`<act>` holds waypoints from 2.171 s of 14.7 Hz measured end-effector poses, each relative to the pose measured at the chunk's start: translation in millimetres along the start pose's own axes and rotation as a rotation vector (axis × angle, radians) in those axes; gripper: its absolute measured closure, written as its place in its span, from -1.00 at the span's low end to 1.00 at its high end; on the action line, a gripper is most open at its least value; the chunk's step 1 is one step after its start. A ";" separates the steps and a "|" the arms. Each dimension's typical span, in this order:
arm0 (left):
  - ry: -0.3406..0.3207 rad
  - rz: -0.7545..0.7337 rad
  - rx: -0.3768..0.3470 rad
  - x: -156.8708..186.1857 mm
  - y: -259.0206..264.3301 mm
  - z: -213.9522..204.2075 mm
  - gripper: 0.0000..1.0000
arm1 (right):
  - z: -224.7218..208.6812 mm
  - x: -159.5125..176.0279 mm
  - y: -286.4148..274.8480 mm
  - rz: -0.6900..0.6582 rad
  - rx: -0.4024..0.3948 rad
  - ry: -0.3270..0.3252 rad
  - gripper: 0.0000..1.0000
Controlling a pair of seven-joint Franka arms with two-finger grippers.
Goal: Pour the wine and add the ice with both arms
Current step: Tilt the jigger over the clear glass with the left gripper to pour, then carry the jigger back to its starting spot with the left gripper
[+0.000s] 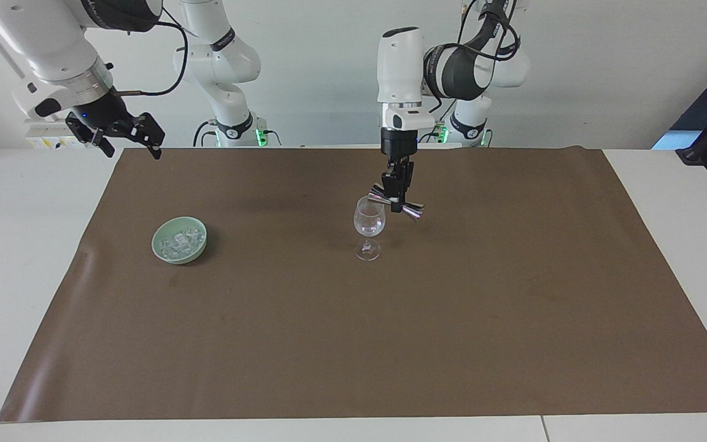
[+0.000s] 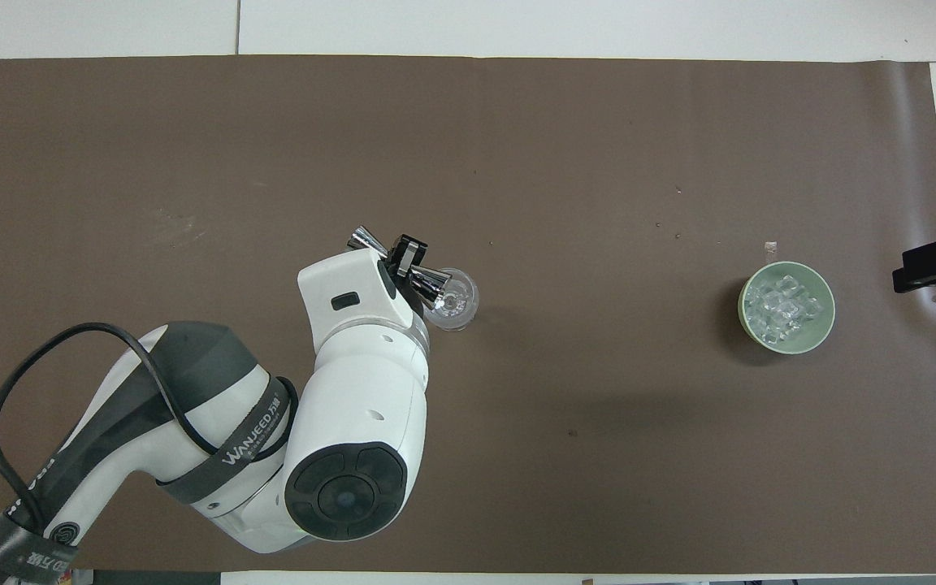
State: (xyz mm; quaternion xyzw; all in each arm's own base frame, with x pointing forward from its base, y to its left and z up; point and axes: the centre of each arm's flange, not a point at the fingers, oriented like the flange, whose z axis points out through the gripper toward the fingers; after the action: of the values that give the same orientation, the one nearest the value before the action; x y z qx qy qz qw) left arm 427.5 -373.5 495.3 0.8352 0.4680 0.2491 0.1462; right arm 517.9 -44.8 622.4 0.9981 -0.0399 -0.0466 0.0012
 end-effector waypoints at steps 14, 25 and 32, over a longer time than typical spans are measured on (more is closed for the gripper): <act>-0.224 -0.394 0.143 53.7 10.8 13.3 0.57 | 0.1 0.0 0.0 0.000 0.000 0.000 -1.00; -0.593 -0.715 0.166 229.6 -29.3 64.9 0.57 | 1.0 0.0 -0.3 -0.003 0.000 -0.002 -1.00; -0.747 -0.808 0.109 356.3 -123.7 111.3 0.57 | 1.1 0.0 -0.3 -0.003 0.000 -0.002 -1.00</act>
State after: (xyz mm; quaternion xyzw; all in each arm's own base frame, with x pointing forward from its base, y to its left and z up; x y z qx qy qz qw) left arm 557.3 -5.9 443.0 0.6270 0.6799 -0.1645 0.3428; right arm 517.8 -44.5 621.3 0.9981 -0.0384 -0.0478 0.0011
